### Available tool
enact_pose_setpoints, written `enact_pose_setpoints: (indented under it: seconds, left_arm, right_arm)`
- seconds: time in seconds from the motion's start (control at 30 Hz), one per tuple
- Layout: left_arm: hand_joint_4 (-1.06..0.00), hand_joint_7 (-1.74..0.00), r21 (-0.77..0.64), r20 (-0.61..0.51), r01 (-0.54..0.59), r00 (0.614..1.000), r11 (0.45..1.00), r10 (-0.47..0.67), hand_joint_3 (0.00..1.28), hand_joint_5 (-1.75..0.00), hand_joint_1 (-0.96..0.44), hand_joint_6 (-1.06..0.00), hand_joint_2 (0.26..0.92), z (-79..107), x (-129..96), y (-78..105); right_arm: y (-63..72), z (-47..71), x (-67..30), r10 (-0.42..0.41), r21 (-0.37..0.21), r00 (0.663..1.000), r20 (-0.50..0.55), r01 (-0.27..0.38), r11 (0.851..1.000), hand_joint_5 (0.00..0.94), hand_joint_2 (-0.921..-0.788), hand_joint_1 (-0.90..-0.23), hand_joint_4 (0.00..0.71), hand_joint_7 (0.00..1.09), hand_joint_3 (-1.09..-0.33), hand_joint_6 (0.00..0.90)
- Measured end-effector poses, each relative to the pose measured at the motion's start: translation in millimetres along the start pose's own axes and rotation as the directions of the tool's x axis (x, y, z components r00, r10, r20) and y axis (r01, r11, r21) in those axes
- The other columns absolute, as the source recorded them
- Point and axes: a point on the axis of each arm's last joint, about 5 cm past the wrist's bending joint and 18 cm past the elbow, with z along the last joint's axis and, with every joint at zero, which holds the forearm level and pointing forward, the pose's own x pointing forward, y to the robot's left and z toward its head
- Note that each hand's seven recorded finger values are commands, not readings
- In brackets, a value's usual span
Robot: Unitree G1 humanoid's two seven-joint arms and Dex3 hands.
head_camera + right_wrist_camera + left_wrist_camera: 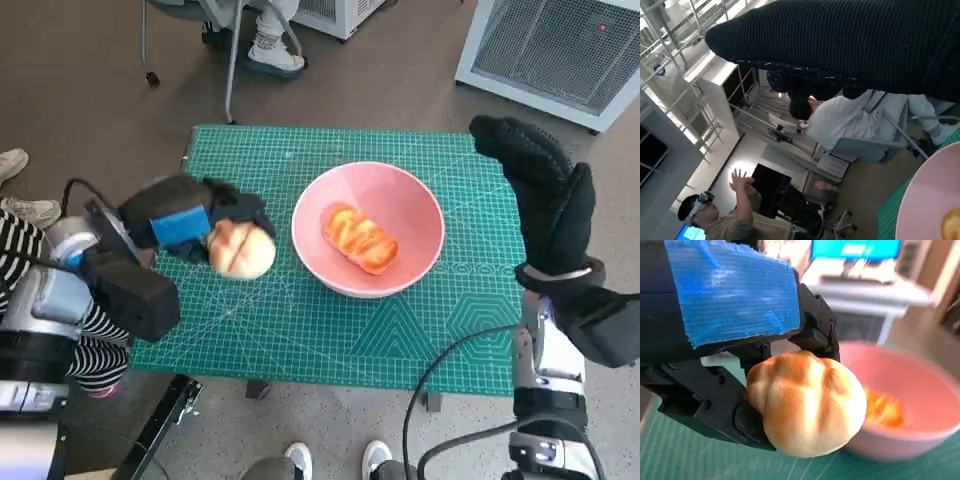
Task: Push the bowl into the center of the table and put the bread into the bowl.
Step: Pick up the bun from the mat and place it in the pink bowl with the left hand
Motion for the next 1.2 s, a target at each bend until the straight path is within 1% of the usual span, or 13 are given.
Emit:
enact_pose_setpoints:
  seconds: [0.3,0.53,0.7,0.77,0.8,0.87,0.9,0.93,0.97,1.0,1.03,1.1,1.2]
  left_arm:
    - [-0.7,-1.11,0.005,0.134,-0.105,0.986,0.994,0.103,0.06,-1.18,0.0,-0.66,0.915,24.2,43.5,17.2]
    - [-0.72,-1.03,0.02,0.122,-0.107,0.987,0.994,0.104,0.04,-1.21,0.0,-0.68,0.917,30.2,79.3,13.4]
    - [-0.67,-1.16,0.003,0.062,-0.033,0.998,0.999,0.033,0.09,-1.23,0.0,-0.59,0.92,29.3,99.3,-0.6]
    - [-0.61,-1.25,-0.007,0.036,0.0,0.999,1.0,0.0,0.14,-1.25,0.0,-0.54,0.92,28.9,104.2,-6.0]
    - [-0.53,-1.34,-0.018,0.015,0.021,1.0,1.0,-0.021,0.2,-1.3,0.0,-0.48,0.921,28.4,107.3,-9.4]
    - [-0.49,-1.4,-0.033,-0.011,0.043,0.999,0.999,-0.044,0.24,-1.34,0.0,-0.42,0.921,28.0,110.6,-13.3]
    - [-0.46,-1.26,-0.038,-0.031,0.06,0.998,0.997,-0.061,0.24,-1.23,0.0,-0.4,0.894,27.5,112.4,-15.4]
    - [-0.47,-0.96,-0.038,-0.048,0.076,0.996,0.996,-0.078,0.2,-0.96,0.0,-0.41,0.865,26.9,113.3,-17.1]
    - [-0.46,-0.82,-0.039,-0.061,0.089,0.994,0.995,-0.091,0.18,-0.81,-0.01,-0.42,0.856,26.5,113.9,-18.3]
    - [-0.47,-0.59,-0.043,-0.076,0.104,0.991,0.994,-0.107,0.14,-0.55,-0.01,-0.44,0.848,26.0,114.6,-19.6]
    - [-0.47,-0.43,-0.047,-0.09,0.119,0.988,0.992,-0.123,0.11,-0.36,-0.02,-0.45,0.843,25.4,115.1,-20.8]
    - [-0.45,-0.26,-0.056,-0.115,0.148,0.981,0.987,-0.154,0.07,-0.15,-0.04,-0.45,0.838,24.4,115.8,-23.4]
    - [-0.42,-0.19,-0.066,-0.134,0.18,0.973,0.981,-0.187,0.06,-0.06,-0.05,-0.46,0.837,24.1,116.8,-25.9]
  right_arm:
    - [2.0,-1.1,0.9,0.003,0.007,1.0,-0.001,-0.003,1.0,0.001,-0.921,-0.726,0.17,0.57,-0.706,-0.001]
    - [3.0,-1.1,1.4,0.004,0.01,1.0,0.001,-0.004,1.0,0.0,-0.921,-0.727,0.17,0.57,-0.706,-0.001]
    - [3.1,-0.8,1.6,0.003,0.011,1.0,0.002,-0.003,1.0,0.0,-0.921,-0.728,0.17,0.57,-0.706,-0.001]
    - [3.0,-0.3,1.9,0.003,0.011,1.0,0.004,-0.003,1.0,0.0,-0.921,-0.729,0.17,0.57,-0.706,-0.001]
    - [3.0,0.2,2.2,0.003,0.01,1.0,0.007,-0.003,1.0,0.0,-0.921,-0.729,0.169,0.57,-0.707,-0.001]
    - [3.1,1.2,2.8,0.003,0.009,1.0,0.012,-0.003,1.0,0.0,-0.921,-0.729,0.168,0.56,-0.707,-0.001]
    - [3.1,1.8,3.2,0.003,0.009,1.0,0.014,-0.003,1.0,0.0,-0.921,-0.729,0.168,0.56,-0.707,-0.001]
    - [3.1,2.3,3.6,0.002,0.009,1.0,0.016,-0.002,1.0,0.0,-0.921,-0.729,0.167,0.56,-0.707,-0.001]
    - [3.1,2.7,3.8,0.002,0.009,1.0,0.017,-0.002,1.0,0.0,-0.921,-0.728,0.166,0.56,-0.708,-0.001]
    - [3.0,3.3,4.1,0.002,0.008,1.0,0.019,-0.002,1.0,0.0,-0.921,-0.727,0.165,0.55,-0.708,-0.001]
    - [2.9,4.0,4.3,0.002,0.007,1.0,0.021,-0.002,1.0,0.0,-0.921,-0.726,0.165,0.55,-0.709,-0.001]
    - [2.7,5.1,4.7,0.002,0.005,1.0,0.025,-0.002,1.0,0.0,-0.921,-0.724,0.164,0.55,-0.709,-0.001]
    - [2.1,6.2,4.8,-0.002,0.003,1.0,0.028,0.002,1.0,0.0,-0.921,-0.721,0.164,0.55,-0.709,-0.001]
